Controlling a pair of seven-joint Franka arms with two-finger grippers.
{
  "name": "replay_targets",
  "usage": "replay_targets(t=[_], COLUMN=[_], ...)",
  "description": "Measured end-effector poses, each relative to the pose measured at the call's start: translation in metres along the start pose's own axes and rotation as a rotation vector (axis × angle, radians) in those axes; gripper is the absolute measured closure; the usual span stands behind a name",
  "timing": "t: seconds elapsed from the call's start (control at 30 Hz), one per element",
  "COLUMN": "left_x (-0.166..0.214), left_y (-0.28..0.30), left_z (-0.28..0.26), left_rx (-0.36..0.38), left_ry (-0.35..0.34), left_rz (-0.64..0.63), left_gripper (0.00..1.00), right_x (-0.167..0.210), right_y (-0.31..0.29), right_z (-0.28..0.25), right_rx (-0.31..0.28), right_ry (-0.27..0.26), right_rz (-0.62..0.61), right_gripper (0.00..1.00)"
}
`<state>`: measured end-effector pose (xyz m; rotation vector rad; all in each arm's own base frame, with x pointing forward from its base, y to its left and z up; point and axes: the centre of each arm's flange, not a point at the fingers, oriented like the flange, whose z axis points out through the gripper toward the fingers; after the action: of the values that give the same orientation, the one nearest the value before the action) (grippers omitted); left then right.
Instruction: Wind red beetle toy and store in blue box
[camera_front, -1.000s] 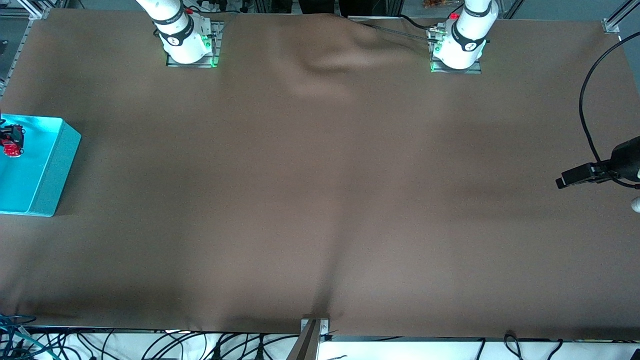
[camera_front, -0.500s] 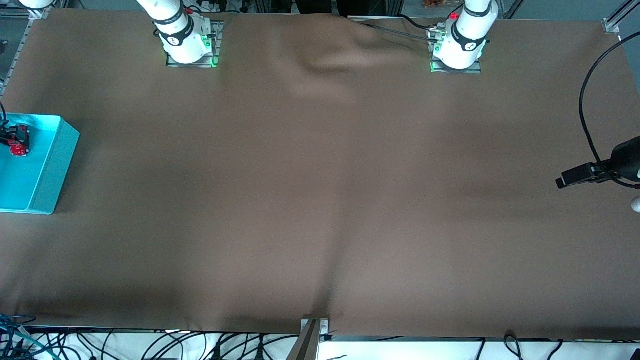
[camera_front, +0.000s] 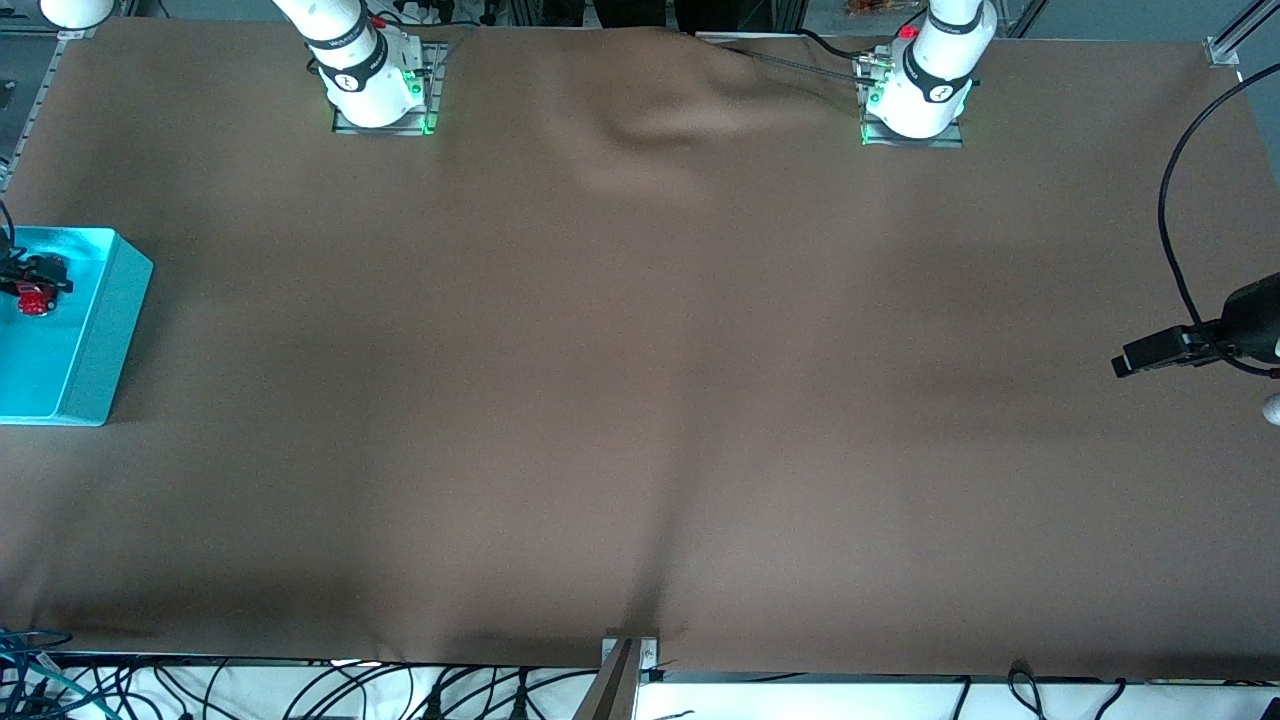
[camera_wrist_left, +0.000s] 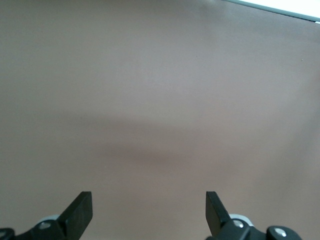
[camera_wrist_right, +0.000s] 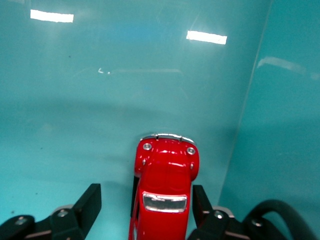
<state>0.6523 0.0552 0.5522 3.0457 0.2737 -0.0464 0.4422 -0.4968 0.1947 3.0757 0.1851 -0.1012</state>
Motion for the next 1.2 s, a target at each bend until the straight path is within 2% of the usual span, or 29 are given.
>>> replay_targets(t=[0.1,0.3,0.37,0.63,0.83,1.2], left_x=[0.0,0.0,0.0,0.0,0.0,0.0], left_y=[0.0,0.0,0.0,0.0,0.0,0.0], left_z=[0.0,0.0,0.0,0.0,0.0,0.0], left_rx=[0.0,0.0,0.0,0.0,0.0,0.0], left_ry=[0.0,0.0,0.0,0.0,0.0,0.0], left_rz=[0.0,0.0,0.0,0.0,0.0,0.0], left_gripper=[0.0,0.0,0.0,0.0,0.0,0.0], right_x=[0.016,0.048,0.061,0.097,0.104,0.094], right_y=[-0.005,-0.01,-0.014,-0.052,-0.074,-0.085], right_z=[-0.014,-0.07,-0.093,-0.154,-0.182,-0.208], right_rx=[0.047,0.093,0.101,0.093,0.12,0.161], right_ry=[-0.005,-0.068,-0.084,-0.117,-0.133,-0.163], right_rz=[0.036,0.058,0.064,0.098,0.131,0.158], right_gripper=[0.14,0.11,0.07,0.02,0.01,0.0])
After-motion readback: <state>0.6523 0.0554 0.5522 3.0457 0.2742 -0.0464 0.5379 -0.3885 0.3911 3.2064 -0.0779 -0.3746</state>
